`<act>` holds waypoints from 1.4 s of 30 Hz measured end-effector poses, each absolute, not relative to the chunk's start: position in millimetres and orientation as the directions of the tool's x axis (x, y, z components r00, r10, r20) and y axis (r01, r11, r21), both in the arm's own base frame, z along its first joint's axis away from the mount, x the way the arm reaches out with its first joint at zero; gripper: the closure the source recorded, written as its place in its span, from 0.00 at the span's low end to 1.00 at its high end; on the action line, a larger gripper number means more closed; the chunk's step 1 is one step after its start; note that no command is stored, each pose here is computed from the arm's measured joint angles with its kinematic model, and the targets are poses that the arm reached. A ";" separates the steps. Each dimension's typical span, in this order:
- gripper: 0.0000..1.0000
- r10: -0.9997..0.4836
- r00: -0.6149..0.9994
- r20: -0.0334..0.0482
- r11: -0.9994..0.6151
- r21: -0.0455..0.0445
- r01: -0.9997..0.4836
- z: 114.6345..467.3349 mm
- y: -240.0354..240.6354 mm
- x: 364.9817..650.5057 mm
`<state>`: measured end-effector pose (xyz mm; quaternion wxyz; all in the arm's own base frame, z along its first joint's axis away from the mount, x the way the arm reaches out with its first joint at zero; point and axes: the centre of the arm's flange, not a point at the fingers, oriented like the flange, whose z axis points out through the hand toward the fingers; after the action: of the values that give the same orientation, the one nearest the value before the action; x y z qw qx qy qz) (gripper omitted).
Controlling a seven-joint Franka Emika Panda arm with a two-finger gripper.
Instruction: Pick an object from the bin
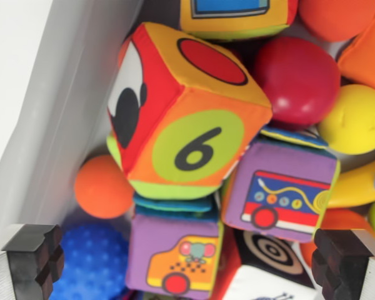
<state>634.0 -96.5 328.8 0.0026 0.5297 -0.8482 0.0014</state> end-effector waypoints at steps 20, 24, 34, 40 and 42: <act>0.00 -0.787 -0.617 0.006 0.617 0.002 -0.787 287.7 -115.4 642.6; 0.00 -0.785 -0.619 0.008 0.619 0.004 -0.785 268.6 -115.0 642.2; 0.00 -0.785 -0.620 0.008 0.620 0.004 -0.785 235.1 -115.0 642.1; 0.00 -0.784 -0.620 0.008 0.620 0.003 -0.784 222.0 -115.0 642.0; 0.00 -0.784 -0.620 0.008 0.620 0.004 -0.784 218.6 -115.0 641.9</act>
<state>641.9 -115.0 218.6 0.0045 0.4358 -0.9000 0.0001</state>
